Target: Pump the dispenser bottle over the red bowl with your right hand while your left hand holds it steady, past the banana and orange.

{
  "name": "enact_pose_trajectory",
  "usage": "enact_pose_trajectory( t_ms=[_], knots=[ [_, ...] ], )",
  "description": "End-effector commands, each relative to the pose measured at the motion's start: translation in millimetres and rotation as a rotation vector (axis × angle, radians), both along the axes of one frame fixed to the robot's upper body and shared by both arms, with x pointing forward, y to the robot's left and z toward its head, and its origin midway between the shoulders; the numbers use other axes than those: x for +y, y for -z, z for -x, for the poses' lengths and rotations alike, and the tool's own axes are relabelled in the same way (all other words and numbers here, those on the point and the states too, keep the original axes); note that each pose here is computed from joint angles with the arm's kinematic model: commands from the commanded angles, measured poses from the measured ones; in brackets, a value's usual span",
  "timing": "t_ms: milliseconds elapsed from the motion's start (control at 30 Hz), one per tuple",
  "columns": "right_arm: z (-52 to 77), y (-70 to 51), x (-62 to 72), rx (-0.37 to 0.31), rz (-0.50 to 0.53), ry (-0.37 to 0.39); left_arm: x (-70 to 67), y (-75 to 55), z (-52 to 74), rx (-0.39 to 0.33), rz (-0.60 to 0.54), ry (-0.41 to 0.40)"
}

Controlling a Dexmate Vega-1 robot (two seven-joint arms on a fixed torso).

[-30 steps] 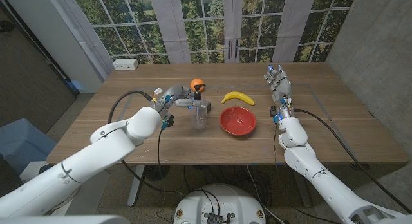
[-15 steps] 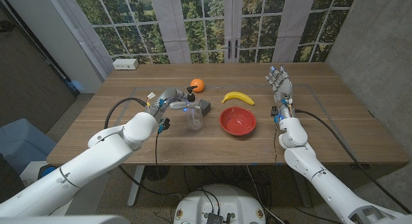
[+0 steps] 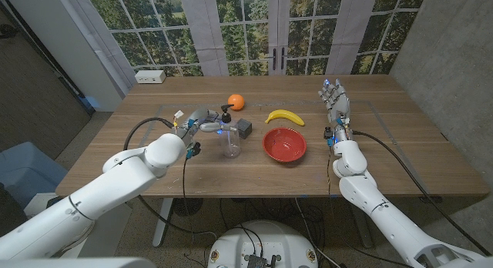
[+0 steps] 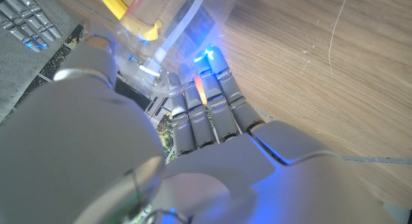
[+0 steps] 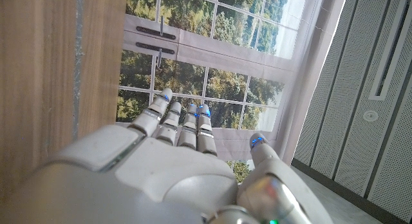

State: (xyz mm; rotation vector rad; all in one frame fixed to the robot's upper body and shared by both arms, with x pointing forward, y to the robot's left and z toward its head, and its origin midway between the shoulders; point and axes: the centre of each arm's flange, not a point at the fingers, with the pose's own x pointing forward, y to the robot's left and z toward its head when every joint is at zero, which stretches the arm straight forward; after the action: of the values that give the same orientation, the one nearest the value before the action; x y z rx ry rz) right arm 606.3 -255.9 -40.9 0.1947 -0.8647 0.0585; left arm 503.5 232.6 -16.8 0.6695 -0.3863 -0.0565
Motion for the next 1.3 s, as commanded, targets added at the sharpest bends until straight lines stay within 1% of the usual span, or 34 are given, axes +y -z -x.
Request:
enact_pose_trajectory(
  t_ms=[33, 100, 400, 567, 733, 767, 833, 900, 967, 1033, 1100, 1233, 1267, 1300],
  knots=[
    [0.2, -1.0, 0.7, -0.016, -0.007, 0.007, 4.3, -6.5, -4.0, 0.037, -0.041, 0.018],
    [-0.2, -1.1, 0.6, -0.013, -0.01, 0.004, 4.6, -6.8, -4.6, 0.051, -0.043, 0.038],
    [-0.7, -1.2, 0.8, -0.014, 0.0, 0.005, 4.0, -7.7, -2.8, 0.044, -0.043, 0.055],
    [-1.1, -0.8, 0.7, -0.016, 0.0, 0.0, 3.3, -9.5, -2.0, 0.046, -0.062, 0.077],
    [-0.6, -0.4, 0.4, -0.016, -0.004, 0.007, 3.6, -9.6, -1.6, 0.04, -0.057, 0.101],
    [-0.8, -0.3, 0.1, -0.016, -0.005, 0.002, 3.5, -10.3, -1.7, 0.05, -0.062, 0.105],
    [-0.2, -0.4, 0.4, -0.02, 0.005, 0.006, 3.0, -10.1, -0.9, 0.041, -0.07, 0.091],
    [0.0, -0.5, 0.6, -0.022, 0.003, 0.004, 3.4, -11.1, -1.3, 0.048, -0.064, 0.111],
    [-0.2, -0.2, 0.4, -0.022, 0.002, 0.005, 3.2, -11.0, -1.1, 0.038, -0.072, 0.119],
    [-0.1, 0.0, 0.4, -0.019, -0.003, 0.003, 3.7, -10.6, -0.3, 0.019, -0.051, 0.12],
    [0.0, 0.0, 0.7, -0.017, 0.0, 0.007, 4.8, -10.0, -0.3, 0.009, -0.038, 0.139],
    [-0.2, -0.3, 1.2, -0.016, 0.0, 0.006, 7.9, -10.0, 2.9, -0.041, -0.011, 0.156],
    [-0.5, -0.2, 1.4, -0.016, -0.003, 0.003, 8.9, -9.4, 3.4, -0.071, -0.009, 0.167],
    [-0.6, -0.3, 1.8, -0.014, 0.003, 0.007, 10.3, -7.2, 4.8, -0.118, 0.035, 0.188]
  ],
)
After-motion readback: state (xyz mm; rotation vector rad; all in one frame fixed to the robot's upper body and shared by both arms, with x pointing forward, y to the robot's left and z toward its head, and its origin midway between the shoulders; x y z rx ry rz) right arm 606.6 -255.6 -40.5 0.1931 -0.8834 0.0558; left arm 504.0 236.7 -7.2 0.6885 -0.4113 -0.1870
